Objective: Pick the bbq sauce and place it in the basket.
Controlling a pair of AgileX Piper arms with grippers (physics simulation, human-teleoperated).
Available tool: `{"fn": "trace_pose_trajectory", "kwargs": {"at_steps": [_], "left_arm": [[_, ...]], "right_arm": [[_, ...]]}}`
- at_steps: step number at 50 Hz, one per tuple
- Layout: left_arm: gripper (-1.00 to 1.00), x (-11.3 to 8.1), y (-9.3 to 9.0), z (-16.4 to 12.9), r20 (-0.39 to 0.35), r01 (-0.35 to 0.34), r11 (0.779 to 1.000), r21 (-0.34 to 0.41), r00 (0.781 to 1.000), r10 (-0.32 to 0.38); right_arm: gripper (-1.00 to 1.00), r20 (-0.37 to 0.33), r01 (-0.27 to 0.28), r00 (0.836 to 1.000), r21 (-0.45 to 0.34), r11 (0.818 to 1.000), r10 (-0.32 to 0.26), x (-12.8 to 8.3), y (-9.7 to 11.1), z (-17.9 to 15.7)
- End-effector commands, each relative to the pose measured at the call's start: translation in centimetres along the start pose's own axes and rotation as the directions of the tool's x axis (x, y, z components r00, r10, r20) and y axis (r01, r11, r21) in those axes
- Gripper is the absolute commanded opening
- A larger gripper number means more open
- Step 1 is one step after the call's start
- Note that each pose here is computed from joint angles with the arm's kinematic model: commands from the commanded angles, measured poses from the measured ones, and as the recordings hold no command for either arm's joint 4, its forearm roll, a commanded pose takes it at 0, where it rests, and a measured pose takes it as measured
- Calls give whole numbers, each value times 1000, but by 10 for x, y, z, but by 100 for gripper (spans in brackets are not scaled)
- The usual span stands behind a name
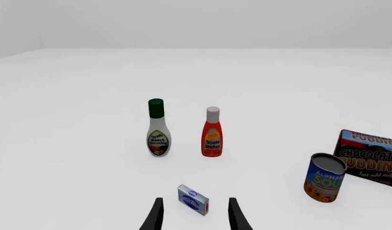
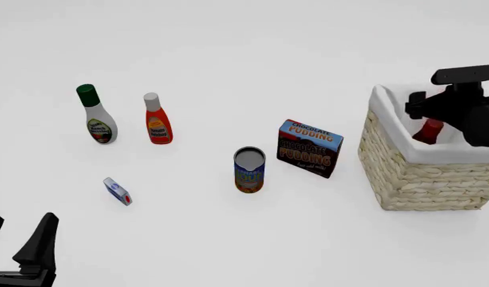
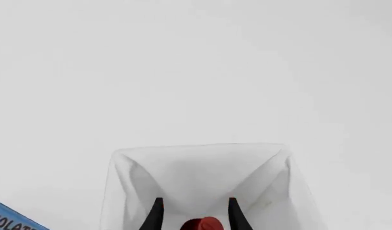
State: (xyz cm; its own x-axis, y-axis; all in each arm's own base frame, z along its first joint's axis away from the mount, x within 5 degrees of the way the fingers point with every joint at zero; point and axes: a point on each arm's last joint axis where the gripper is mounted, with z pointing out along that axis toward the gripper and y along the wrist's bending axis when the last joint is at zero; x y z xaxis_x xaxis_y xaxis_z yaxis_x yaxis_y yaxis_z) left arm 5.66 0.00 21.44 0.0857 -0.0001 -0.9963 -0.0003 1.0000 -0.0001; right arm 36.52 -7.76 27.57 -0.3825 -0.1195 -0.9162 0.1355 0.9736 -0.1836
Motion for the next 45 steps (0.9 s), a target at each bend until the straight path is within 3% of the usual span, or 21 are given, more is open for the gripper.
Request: {"fn": "trace_pose_trajectory", "kwargs": {"at_steps": [1,45], "left_arm": [[100,0,0,0,0,0,1000,0,1000,0],[100,0,0,0,0,0,1000,0,1000,0]], "right_arm": [[100,20,2,1000,-2,1000,-2,-10,0,-9],[100,185,-3,983,-43,999,11,-74,10,-99]]}}
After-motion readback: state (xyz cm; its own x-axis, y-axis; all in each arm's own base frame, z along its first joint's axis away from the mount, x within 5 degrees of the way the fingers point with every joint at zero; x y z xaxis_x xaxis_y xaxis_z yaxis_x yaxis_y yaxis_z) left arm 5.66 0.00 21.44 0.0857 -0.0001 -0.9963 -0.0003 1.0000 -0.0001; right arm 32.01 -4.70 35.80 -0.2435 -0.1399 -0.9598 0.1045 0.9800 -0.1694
